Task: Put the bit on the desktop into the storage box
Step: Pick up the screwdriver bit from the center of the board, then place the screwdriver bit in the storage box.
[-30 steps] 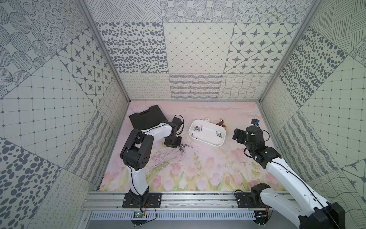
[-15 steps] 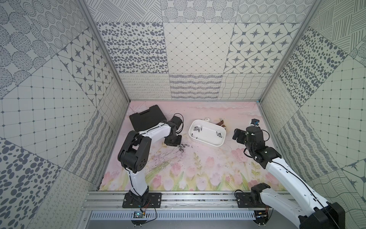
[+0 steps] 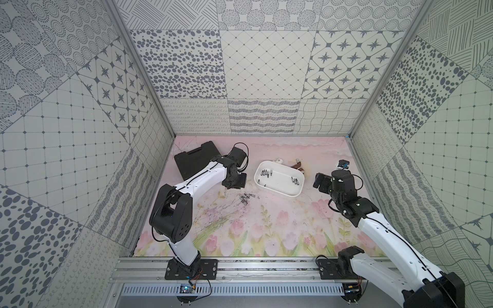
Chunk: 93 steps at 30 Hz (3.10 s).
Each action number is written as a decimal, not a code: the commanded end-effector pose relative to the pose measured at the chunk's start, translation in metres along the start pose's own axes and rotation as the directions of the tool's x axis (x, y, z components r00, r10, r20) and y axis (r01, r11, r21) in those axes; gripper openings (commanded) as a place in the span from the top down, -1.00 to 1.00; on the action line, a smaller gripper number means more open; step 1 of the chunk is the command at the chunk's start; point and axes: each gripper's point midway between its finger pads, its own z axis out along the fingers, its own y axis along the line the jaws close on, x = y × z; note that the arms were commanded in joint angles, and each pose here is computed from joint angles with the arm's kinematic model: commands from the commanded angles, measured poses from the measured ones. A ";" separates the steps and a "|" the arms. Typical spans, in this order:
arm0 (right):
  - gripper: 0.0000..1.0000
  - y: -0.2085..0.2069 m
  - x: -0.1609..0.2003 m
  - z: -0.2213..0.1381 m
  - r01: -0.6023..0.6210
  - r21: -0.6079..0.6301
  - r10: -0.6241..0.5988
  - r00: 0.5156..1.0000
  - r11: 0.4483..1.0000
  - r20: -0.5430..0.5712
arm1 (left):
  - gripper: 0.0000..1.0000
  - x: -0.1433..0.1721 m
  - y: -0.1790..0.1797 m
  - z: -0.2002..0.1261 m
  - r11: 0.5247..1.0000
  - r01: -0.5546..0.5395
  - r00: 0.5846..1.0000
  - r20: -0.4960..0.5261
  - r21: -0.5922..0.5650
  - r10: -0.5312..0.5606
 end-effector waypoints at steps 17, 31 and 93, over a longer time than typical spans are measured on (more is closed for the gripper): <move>-0.93 -0.003 -0.010 -0.008 -0.030 -0.009 0.030 0.998 1.000 0.050 | 0.77 -0.045 -0.073 -0.050 0.986 -0.167 0.981 0.109 0.025 0.163; -0.93 -0.003 -0.013 -0.009 -0.027 -0.009 0.028 0.998 1.000 0.060 | 0.79 -0.063 -0.120 -0.038 0.966 -0.247 0.965 0.113 0.077 0.238; -0.93 -0.004 -0.006 -0.005 -0.024 -0.003 0.025 0.999 1.000 0.040 | 0.81 -0.042 -0.118 0.108 0.950 -0.302 0.949 -0.123 -0.080 0.291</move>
